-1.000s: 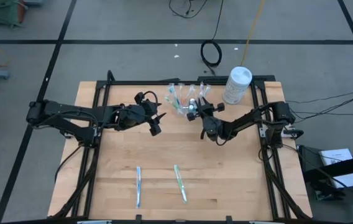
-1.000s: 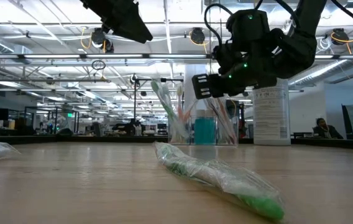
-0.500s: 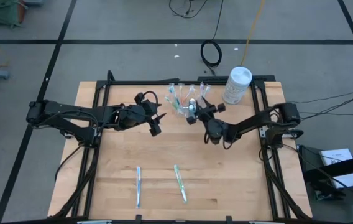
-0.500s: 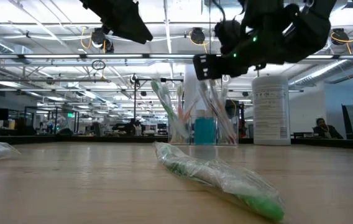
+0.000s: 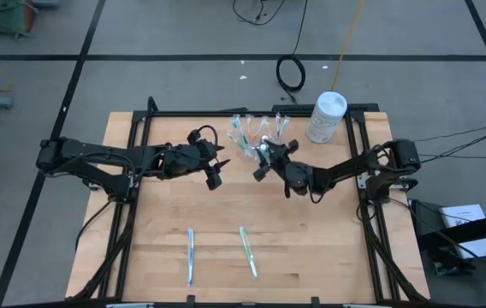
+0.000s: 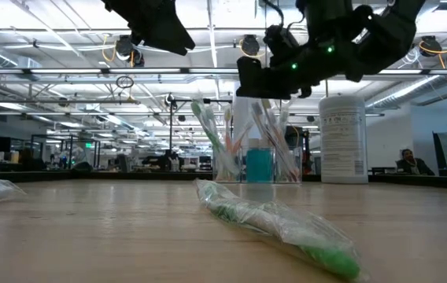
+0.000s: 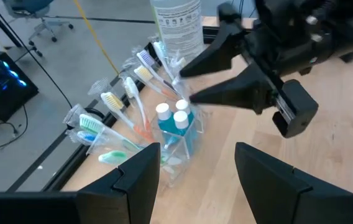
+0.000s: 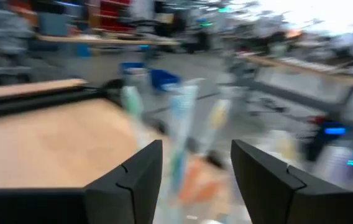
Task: Pick & Place toothbrushing station
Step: Put the blue toothbrush into the transparent organizer
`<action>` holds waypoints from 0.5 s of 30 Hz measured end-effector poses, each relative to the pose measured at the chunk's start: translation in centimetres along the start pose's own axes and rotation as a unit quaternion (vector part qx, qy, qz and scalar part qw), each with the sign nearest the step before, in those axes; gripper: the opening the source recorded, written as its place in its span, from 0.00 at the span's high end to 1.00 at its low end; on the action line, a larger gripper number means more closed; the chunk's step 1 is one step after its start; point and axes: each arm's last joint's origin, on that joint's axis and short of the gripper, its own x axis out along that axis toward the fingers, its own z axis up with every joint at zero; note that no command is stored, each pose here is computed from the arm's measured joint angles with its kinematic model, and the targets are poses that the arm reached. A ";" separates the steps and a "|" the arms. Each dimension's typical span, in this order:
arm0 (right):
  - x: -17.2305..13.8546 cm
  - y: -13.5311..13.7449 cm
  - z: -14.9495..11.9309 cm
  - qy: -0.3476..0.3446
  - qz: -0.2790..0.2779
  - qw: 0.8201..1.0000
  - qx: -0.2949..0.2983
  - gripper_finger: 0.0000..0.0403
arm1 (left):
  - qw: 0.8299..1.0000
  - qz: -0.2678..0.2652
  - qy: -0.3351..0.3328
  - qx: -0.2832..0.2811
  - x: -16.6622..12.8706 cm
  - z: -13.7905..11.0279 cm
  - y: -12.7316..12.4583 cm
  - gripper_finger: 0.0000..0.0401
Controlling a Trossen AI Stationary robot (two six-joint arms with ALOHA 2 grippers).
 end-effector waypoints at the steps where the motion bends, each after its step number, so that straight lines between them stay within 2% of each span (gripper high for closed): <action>1: 0.4 -0.2 -0.1 0.002 0.013 1.000 0.008 0.53 | 1.000 0.000 0.000 0.000 0.0 0.0 0.0 0.47; 7: 2.5 -2.4 -1.0 0.036 -0.022 0.999 -0.026 0.52 | 1.000 0.000 -0.001 -0.001 0.0 0.0 0.0 0.47; 12: 3.0 -3.2 -1.0 0.038 -0.044 0.998 -0.028 0.53 | 1.000 0.000 -0.001 0.000 0.0 0.0 0.0 0.47; 15: 2.9 -3.4 -1.0 0.041 -0.099 0.993 -0.056 0.54 | 1.000 0.000 0.000 0.000 0.0 0.0 0.0 0.47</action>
